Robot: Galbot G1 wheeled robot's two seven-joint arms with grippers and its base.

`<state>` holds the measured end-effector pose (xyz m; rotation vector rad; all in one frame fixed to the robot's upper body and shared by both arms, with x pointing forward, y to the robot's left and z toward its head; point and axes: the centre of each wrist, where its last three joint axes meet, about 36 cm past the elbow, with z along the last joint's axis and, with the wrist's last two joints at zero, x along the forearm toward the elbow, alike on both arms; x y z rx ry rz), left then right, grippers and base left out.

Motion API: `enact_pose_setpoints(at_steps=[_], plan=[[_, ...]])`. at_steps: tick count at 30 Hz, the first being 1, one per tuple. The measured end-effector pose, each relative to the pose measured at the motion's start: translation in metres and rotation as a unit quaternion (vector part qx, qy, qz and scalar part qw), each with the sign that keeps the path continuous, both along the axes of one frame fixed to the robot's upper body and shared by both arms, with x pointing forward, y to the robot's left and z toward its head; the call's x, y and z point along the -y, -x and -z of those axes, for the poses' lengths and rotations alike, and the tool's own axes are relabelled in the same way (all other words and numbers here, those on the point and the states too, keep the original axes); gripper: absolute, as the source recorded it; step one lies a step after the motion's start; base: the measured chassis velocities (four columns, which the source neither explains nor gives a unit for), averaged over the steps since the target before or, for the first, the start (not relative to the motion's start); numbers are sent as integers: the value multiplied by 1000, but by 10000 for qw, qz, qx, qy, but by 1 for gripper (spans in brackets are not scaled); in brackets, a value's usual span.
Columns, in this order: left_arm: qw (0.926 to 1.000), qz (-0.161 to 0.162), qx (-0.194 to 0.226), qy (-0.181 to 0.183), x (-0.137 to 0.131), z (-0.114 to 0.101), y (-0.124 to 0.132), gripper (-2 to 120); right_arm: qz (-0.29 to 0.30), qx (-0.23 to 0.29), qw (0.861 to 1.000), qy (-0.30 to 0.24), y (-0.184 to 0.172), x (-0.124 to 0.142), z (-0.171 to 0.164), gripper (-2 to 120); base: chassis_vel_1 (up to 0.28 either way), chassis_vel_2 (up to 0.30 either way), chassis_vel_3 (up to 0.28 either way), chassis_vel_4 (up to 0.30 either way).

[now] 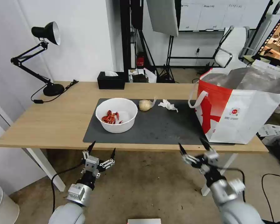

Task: Pick up the trash from the table and place it into the takeout bag.

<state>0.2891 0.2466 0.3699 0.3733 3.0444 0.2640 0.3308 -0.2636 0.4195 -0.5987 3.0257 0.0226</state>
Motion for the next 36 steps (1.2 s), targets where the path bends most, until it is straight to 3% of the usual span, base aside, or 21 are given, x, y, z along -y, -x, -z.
enact_pose_setpoints(at_steps=[3,9,11,13,20,26,36], plan=[[10000,-8,-3,5,0,0,0,100,-171,9,9999,-10,-19,-7,-2,100,0,0,0,0],[10000,-67,30,17,-5,-3,-4,100,-77,-17,10000,38,-94,-31,-9,100,0,0,0,0],[10000,-67,30,17,-5,-3,-4,100,-77,-17,10000,38,-94,-31,-9,100,0,0,0,0],[10000,-80,17,10,-6,-2,-4,100,332,-208,9991,167,-128,-53,-6,100,0,0,0,0],[9999,-96,1,39,-7,-3,-4,100,1188,-586,9903,419,-175,-80,-15,100,0,0,0,0],[9998,-150,-7,126,-8,-3,-6,100,1987,-1029,9735,471,-234,-115,-40,100,0,0,0,0],[9997,-182,-28,187,-10,-1,-9,100,2535,-1523,9531,637,-276,-147,-38,100,0,0,0,0]])
